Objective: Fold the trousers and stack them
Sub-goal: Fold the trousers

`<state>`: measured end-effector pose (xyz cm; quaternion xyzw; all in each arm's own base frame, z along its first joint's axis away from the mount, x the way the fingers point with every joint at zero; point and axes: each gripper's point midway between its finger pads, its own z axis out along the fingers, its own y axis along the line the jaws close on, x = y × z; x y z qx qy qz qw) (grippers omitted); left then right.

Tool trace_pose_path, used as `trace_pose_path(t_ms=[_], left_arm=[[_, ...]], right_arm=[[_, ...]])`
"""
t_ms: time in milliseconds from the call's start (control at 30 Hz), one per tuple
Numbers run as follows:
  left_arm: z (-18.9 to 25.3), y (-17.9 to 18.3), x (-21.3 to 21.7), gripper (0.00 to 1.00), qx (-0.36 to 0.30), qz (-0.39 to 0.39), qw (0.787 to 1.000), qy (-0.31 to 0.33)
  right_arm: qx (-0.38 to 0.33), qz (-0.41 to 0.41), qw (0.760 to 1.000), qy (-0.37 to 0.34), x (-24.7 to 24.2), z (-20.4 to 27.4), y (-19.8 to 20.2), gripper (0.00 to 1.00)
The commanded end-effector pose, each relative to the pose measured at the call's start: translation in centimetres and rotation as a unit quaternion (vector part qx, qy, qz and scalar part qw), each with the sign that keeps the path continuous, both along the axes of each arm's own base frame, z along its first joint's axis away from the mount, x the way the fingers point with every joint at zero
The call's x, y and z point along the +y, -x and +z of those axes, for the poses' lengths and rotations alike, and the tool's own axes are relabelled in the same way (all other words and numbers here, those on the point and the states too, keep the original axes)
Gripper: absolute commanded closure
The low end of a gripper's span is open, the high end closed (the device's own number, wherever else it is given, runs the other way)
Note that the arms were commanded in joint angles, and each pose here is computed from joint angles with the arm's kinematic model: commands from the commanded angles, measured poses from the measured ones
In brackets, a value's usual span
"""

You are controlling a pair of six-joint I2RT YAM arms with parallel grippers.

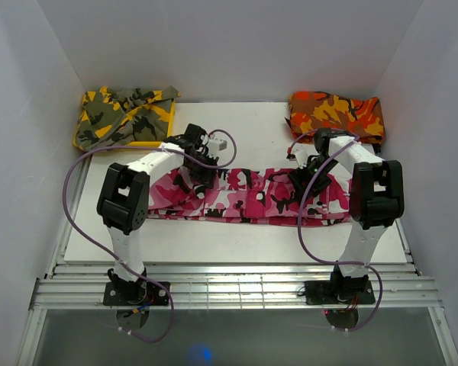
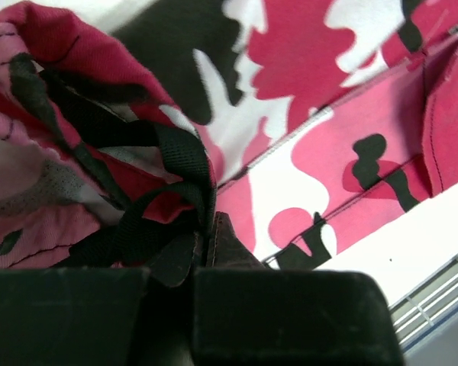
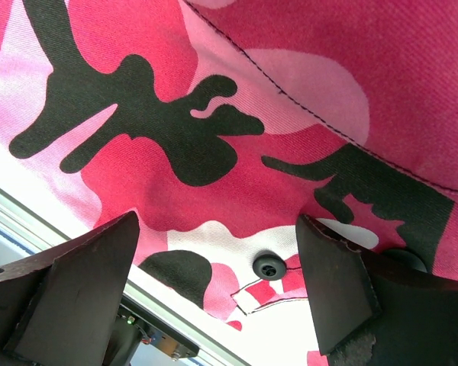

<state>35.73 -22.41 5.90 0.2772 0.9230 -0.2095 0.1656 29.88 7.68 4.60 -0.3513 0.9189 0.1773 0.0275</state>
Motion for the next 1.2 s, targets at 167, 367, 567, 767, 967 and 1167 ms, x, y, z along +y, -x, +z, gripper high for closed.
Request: trace_pose_path(t_ms=[167,367,567,767,967,1167], left_arm=[[8.6,1.8,-1.5,0.02,-0.103,-0.068,0.991,0.059],[11.7,1.2,1.7,0.25,-0.141,-0.039,0.989,0.005],[9.0,-0.7,4.0,0.59,-0.112,0.023,0.993,-0.032],[5.8,-2.8,4.6,0.56,-0.102,0.085,0.989,-0.072],[4.9,-3.1,4.0,0.46,-0.124,0.087,0.985,-0.087],[2.1,-3.0,3.9,0.48,-0.083,0.116,0.985,-0.095]], right_arm=[[-0.007,-0.004,1.000,-0.008,0.0,0.9,-0.1,0.11],[-0.007,-0.006,1.000,-0.013,0.2,1.0,-0.2,0.12],[-0.011,-0.022,0.999,-0.033,1.2,1.6,-0.6,0.21],[-0.012,-0.022,0.999,-0.031,1.3,1.4,-0.6,0.24],[-0.013,-0.022,0.999,-0.039,1.7,1.7,-0.7,0.30],[-0.020,-0.019,0.998,-0.053,2.7,2.6,-1.1,0.30]])
